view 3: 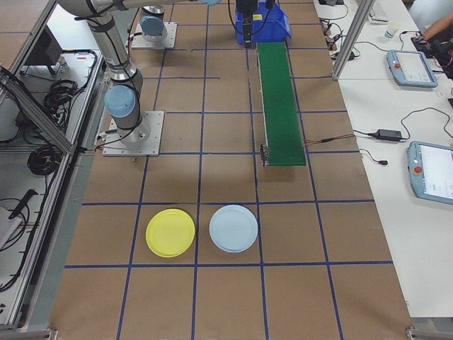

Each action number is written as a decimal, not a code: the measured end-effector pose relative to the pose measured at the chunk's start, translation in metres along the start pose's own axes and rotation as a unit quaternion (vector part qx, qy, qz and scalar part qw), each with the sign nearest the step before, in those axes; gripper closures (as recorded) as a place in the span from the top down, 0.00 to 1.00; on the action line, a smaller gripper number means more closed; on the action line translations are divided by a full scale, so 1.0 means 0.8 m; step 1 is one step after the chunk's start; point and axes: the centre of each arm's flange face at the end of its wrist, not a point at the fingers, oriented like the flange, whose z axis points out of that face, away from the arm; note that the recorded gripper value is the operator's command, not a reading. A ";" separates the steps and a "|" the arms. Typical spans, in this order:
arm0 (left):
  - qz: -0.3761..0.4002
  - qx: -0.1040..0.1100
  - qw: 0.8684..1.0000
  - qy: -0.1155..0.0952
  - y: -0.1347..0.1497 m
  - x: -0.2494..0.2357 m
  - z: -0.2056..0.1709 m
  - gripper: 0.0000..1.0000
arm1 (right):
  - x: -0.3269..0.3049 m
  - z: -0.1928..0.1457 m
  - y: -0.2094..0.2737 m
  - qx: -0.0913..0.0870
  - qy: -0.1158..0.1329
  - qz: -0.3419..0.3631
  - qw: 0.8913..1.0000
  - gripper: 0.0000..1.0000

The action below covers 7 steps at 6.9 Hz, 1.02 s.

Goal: Move block left to right into plate

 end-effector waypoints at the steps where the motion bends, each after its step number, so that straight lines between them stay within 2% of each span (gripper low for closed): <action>1: 0.011 0.000 1.000 0.005 -0.001 -0.001 0.015 1.00 | 0.000 0.000 0.000 0.000 0.000 0.000 1.000 1.00; 2: 0.017 -0.002 1.000 0.016 -0.001 -0.002 0.033 1.00 | 0.000 0.000 0.000 0.000 0.000 0.000 1.000 1.00; 3: 0.017 -0.003 1.000 0.023 -0.001 -0.002 0.043 0.88 | 0.000 0.001 0.000 -0.001 0.000 0.000 1.000 1.00; 5: 0.018 0.001 0.999 0.031 -0.003 -0.002 0.053 0.85 | -0.001 0.002 0.001 -0.002 0.000 -0.001 1.000 1.00; 6: 0.018 0.002 0.999 0.033 -0.003 0.000 0.056 0.36 | -0.001 0.002 0.001 -0.002 0.000 -0.001 1.000 1.00; 7: 0.018 0.001 0.999 0.036 -0.003 0.003 0.061 0.18 | -0.001 0.002 0.001 -0.002 0.000 -0.001 1.000 1.00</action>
